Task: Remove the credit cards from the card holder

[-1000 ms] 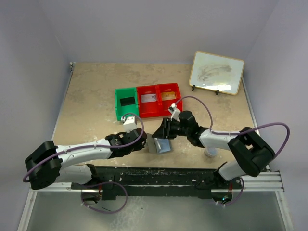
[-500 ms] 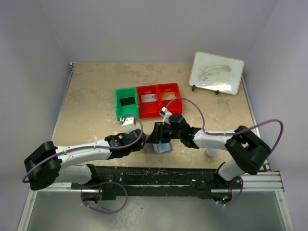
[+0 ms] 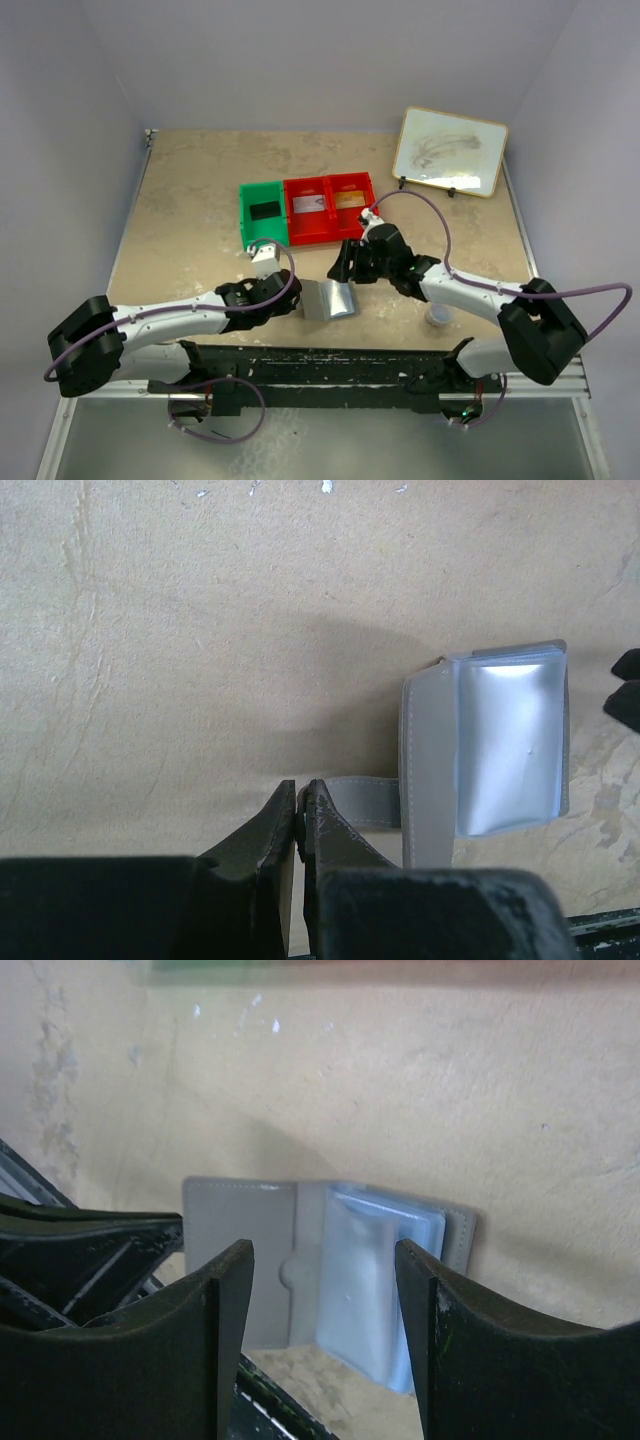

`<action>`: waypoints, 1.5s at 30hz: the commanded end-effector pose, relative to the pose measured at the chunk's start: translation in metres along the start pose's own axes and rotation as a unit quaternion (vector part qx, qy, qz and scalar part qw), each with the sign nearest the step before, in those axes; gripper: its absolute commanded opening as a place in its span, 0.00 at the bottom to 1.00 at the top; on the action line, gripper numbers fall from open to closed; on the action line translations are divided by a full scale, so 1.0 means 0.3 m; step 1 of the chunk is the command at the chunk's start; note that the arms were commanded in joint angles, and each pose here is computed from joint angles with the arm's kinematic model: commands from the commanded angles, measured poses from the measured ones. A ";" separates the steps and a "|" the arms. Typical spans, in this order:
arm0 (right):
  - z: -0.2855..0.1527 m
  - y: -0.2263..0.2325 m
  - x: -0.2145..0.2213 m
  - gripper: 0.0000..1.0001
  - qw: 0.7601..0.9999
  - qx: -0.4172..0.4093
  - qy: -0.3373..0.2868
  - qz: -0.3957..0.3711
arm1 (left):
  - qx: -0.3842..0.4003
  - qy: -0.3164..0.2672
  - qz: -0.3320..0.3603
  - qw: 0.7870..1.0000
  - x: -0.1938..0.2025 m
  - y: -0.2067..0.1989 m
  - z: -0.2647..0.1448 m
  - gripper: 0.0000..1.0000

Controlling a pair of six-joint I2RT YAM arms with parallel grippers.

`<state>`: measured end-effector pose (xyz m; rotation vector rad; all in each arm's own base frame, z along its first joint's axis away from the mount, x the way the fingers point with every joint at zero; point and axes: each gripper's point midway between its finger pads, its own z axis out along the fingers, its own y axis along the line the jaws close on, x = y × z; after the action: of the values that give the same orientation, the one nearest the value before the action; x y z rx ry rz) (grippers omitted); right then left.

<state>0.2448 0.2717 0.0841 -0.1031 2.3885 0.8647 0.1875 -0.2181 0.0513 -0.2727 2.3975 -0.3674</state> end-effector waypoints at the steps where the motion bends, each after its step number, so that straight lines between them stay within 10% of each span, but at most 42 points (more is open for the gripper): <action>1: 0.006 -0.011 0.050 0.62 1.000 -0.006 0.021 0.007 | 0.015 -0.017 -0.016 1.000 -0.026 -0.023 -0.011 0.00; 45: 0.008 0.123 0.086 0.54 0.990 -0.131 0.042 -0.001 | 0.016 -0.012 -0.013 1.000 -0.025 -0.051 0.004 0.00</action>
<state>0.2183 0.2893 0.0655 -0.1623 2.4161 1.0794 0.1876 -0.2183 0.0474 -0.2691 2.4047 -0.3553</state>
